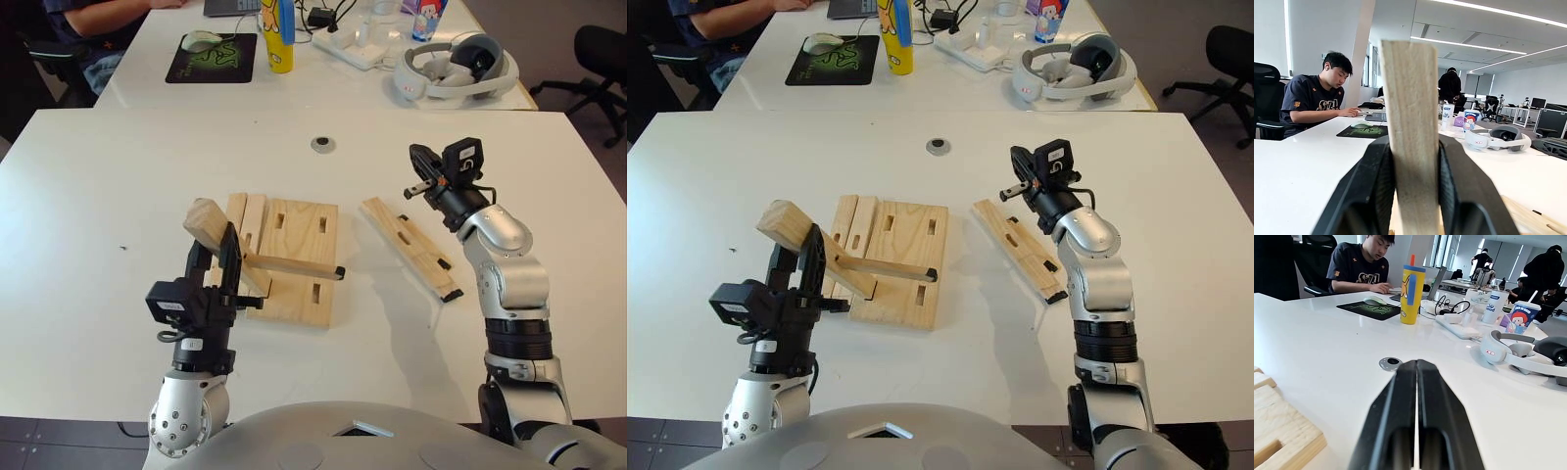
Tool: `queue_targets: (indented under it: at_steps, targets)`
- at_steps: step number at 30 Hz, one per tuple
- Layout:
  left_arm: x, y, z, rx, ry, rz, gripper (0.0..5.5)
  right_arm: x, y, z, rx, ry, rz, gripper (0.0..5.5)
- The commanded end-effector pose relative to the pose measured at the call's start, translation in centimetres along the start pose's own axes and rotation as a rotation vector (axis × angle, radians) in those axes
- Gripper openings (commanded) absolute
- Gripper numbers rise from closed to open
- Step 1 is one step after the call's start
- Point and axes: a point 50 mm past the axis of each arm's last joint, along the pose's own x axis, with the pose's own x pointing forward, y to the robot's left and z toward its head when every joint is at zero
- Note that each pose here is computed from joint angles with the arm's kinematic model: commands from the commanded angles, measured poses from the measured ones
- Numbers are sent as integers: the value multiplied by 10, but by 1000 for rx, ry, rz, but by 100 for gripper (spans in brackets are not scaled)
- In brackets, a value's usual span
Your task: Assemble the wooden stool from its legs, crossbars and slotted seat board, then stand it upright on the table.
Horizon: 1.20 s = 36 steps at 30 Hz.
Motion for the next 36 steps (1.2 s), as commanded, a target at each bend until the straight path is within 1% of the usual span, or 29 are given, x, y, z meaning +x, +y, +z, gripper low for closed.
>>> queue_targets:
  at_steps: [1, 5, 8, 10, 13, 16, 17, 21, 25, 32, 36]
  targets:
    - [-23, 8, -32, 54, 222, -20, 105, 0, -1, 4, -6, -2, -3, 0]
    - [-27, 17, -40, 19, 262, -3, 105, -1, 1, 2, 3, -4, -13, 0]
    - [-30, 29, -43, -38, 281, 49, 105, -3, 1, 0, 11, -5, -26, 0]
    - [-25, 33, -40, -57, 259, 47, 105, -4, 1, -1, 13, -5, -35, 0]
    - [-12, 29, -28, -98, 198, 5, 105, -6, 3, -2, 16, -7, -42, 0]
    - [-3, 27, -21, -94, 168, -16, 105, -6, 2, -3, 16, -10, -49, 0]
    - [-1, 27, -17, -89, 155, -18, 141, -6, 3, -3, 16, -11, -50, 0]
    - [14, 27, -2, -78, 92, -28, 200, -8, 3, -5, 16, -11, -59, 0]
    - [33, 25, 19, -44, -6, -52, 205, -9, 4, -7, 18, -8, -64, 0]
    - [60, 10, 62, 5, -189, -152, 205, -10, 5, -9, 20, -6, -67, 0]
    - [74, 12, 79, 38, -280, -156, 205, -11, 5, -10, 26, -7, -75, 0]
